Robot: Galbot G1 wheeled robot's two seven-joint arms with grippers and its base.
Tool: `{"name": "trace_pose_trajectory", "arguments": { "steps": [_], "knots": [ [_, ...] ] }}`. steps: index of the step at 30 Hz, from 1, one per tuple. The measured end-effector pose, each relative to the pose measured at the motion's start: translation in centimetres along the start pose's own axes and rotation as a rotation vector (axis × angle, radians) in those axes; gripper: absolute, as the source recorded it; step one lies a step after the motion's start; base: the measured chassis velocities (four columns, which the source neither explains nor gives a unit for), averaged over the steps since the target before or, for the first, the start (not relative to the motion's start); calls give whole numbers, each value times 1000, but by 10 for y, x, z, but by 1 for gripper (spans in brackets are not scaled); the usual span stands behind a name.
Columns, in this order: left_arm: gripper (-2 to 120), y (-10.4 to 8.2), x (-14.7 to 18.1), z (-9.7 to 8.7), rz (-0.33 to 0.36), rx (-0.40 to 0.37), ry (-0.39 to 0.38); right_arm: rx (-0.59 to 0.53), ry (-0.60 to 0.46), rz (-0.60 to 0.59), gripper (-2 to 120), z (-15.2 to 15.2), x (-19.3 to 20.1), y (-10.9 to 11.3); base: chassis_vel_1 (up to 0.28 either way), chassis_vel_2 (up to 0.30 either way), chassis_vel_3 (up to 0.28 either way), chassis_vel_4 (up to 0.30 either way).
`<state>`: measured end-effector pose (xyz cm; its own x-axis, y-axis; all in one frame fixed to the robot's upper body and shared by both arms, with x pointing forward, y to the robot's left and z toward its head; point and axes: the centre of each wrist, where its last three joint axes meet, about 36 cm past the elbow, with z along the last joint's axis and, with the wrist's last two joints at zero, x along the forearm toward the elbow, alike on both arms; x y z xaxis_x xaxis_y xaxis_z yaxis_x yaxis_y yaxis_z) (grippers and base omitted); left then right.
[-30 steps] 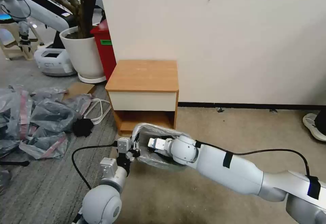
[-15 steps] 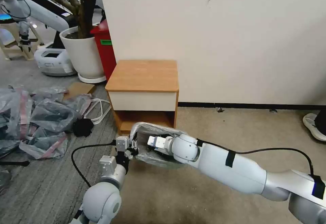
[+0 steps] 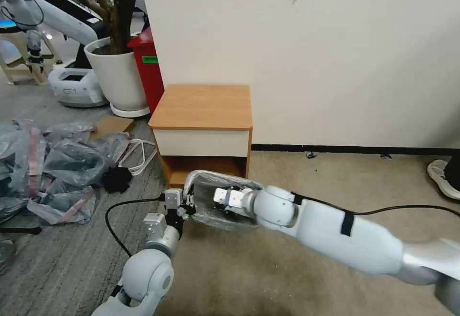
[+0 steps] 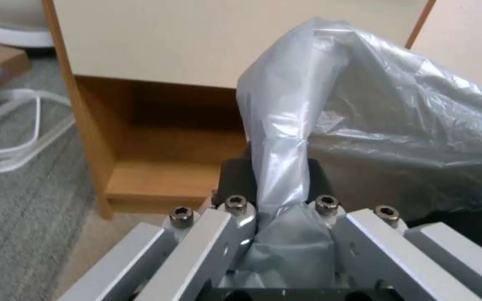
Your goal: Pick up the garbage bag from the table and place it over the trash can.
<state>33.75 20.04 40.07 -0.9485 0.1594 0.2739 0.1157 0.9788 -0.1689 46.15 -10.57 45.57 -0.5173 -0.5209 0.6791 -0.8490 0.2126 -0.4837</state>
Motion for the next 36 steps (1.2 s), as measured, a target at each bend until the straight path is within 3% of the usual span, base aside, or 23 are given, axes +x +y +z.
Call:
{"name": "trace_pose_trajectory", "arguments": {
  "steps": [4, 8, 9, 12, 14, 16, 19, 20, 25, 29, 34, 36],
  "knots": [
    [6, -1, -5, 0, -4, 51, 29, -9, -17, 31, 0, 11, 32, -13, 0, 0, 0, 0],
    [6, -2, -9, -3, -1, 138, 87, -86, -70, 106, 0, 30, 99, -33, 0, 0, 0, 0],
    [6, -2, -9, -3, -1, 138, 87, -86, -70, 106, 0, 30, 99, -33, 0, 0, 0, 0],
    [6, -4, -9, -5, 5, 210, 144, -159, -132, 216, 0, 43, 146, -45, 0, 0, 0, 0],
    [6, -5, -8, -6, 8, 230, 159, -175, -146, 261, 0, 47, 155, -47, 0, 0, 0, 0],
    [6, -10, -3, -9, 20, 302, 215, -244, -201, 448, 0, 57, 183, -53, 0, 0, 0, 0],
    [6, -12, -1, -9, 22, 347, 244, -303, -233, 534, 0, 61, 196, -53, 0, 0, 0, 0],
    [6, -15, 4, -8, 25, 402, 291, -396, -280, 653, 0, 65, 208, -47, 0, 0, 0, 0],
    [6, -21, 9, -1, 17, 429, 333, -553, -368, 786, 0, 75, 212, -26, 0, 0, 0, 0],
    [6, -24, 12, 12, -11, 422, 366, -691, -479, 900, 17, 85, 203, 13, 0, 0, 0, 0],
    [6, -22, 17, 21, -36, 407, 378, -739, -498, 917, 30, 86, 199, 32, 0, 0, 0, 0],
    [6, -16, 22, 28, -58, 391, 378, -764, -506, 926, 41, 86, 195, 40, 0, 0, 0, 0]
  ]
}}
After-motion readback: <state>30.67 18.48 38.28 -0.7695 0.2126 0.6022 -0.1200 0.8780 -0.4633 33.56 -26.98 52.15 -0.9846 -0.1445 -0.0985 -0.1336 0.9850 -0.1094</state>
